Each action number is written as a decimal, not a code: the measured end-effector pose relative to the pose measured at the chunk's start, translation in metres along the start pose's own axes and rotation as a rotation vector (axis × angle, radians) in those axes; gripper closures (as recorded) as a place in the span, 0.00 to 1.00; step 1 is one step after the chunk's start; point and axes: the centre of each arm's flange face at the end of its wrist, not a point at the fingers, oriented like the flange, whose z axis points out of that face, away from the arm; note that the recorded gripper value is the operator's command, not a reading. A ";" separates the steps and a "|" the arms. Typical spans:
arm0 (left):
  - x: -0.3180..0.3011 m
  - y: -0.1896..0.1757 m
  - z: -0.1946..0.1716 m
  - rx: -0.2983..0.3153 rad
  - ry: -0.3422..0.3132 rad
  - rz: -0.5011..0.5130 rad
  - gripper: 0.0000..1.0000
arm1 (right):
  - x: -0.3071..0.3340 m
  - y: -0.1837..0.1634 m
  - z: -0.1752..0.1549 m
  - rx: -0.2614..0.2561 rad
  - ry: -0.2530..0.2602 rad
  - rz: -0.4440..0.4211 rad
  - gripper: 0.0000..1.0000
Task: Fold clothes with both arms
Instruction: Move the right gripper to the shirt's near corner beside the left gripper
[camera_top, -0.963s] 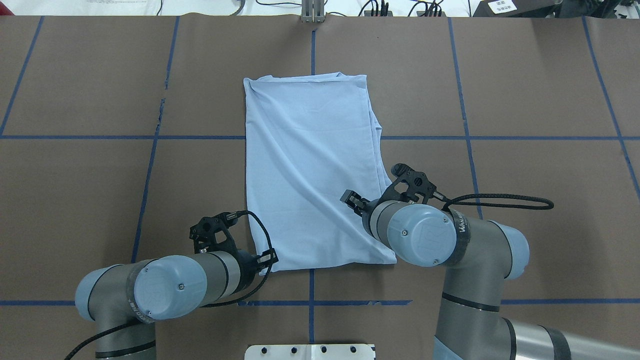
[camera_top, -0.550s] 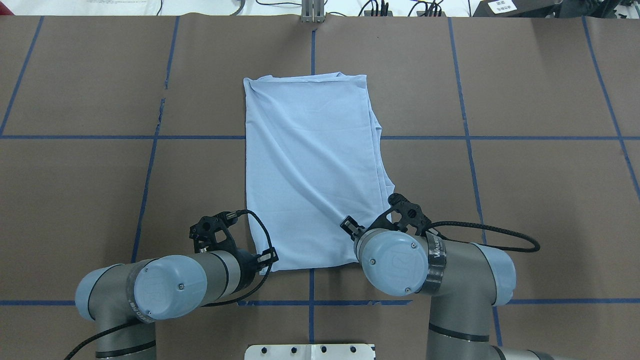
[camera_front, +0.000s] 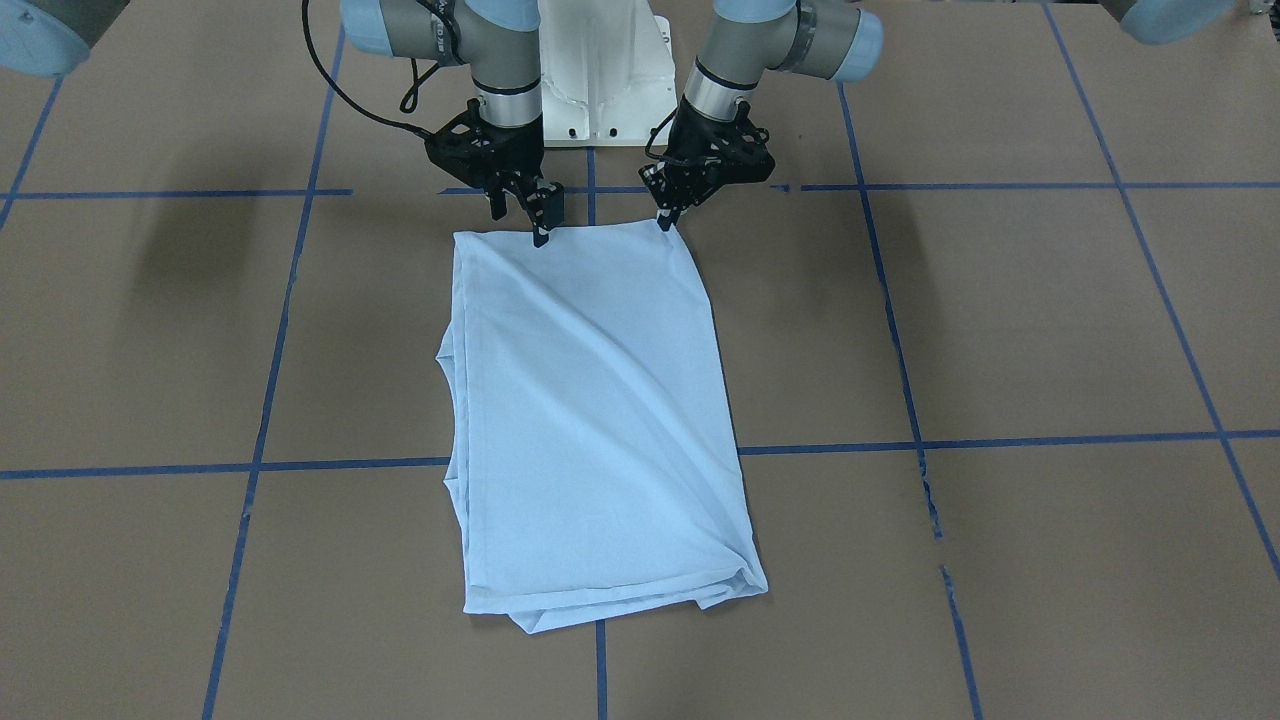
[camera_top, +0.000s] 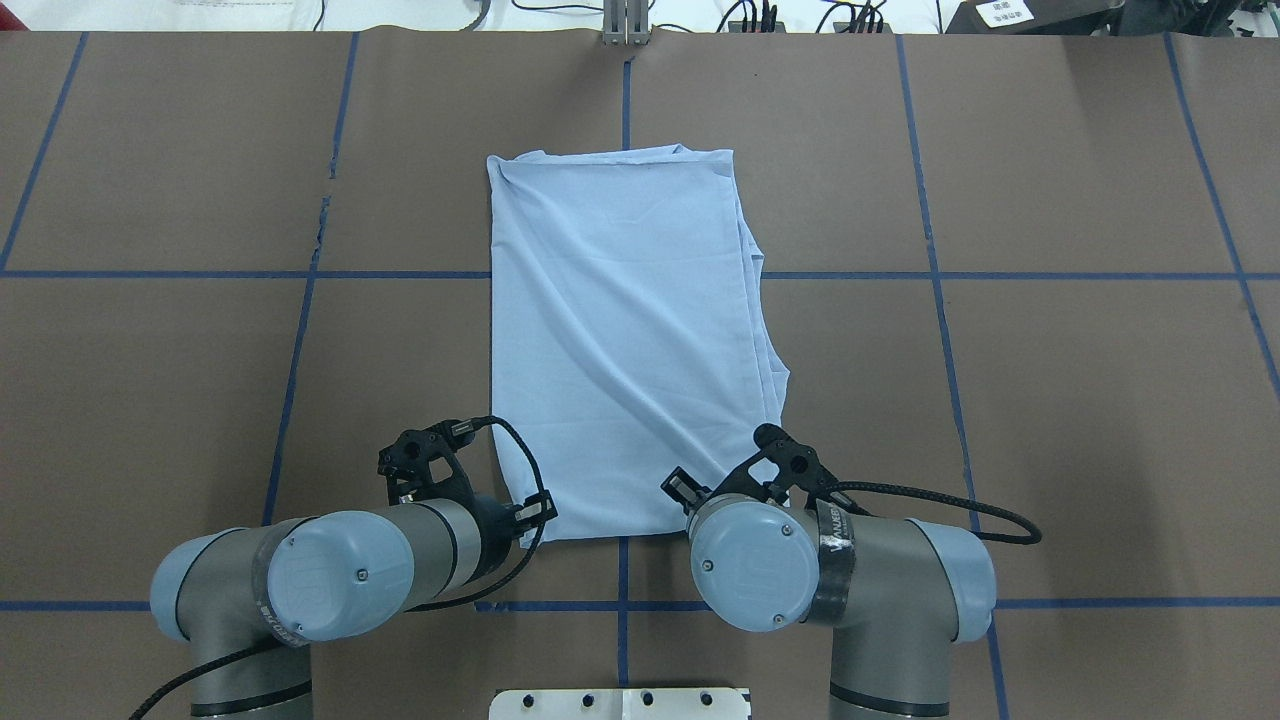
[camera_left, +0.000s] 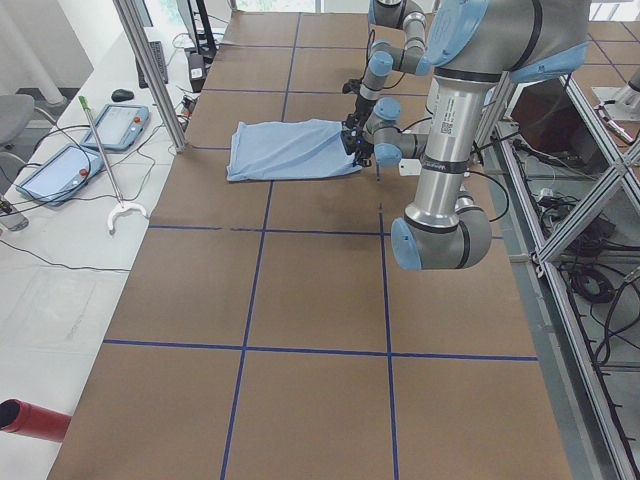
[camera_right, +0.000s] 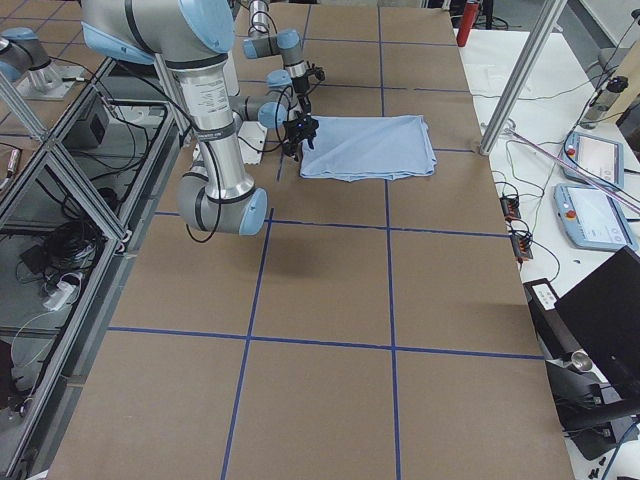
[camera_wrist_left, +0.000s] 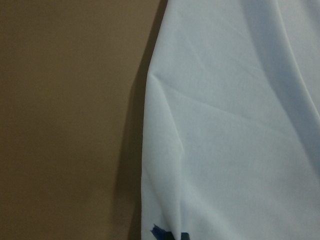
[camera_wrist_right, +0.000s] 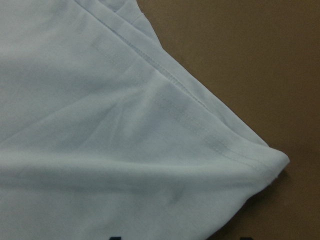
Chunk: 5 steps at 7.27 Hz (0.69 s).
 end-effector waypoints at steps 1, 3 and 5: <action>0.000 0.000 0.000 0.000 0.001 0.000 1.00 | -0.001 0.001 0.002 0.002 0.001 0.001 0.19; 0.001 -0.001 -0.001 0.001 0.004 -0.001 1.00 | -0.003 0.003 0.008 0.008 0.007 0.015 0.24; 0.001 -0.001 -0.003 0.000 0.007 -0.001 1.00 | -0.005 0.004 0.014 0.014 0.007 0.025 0.35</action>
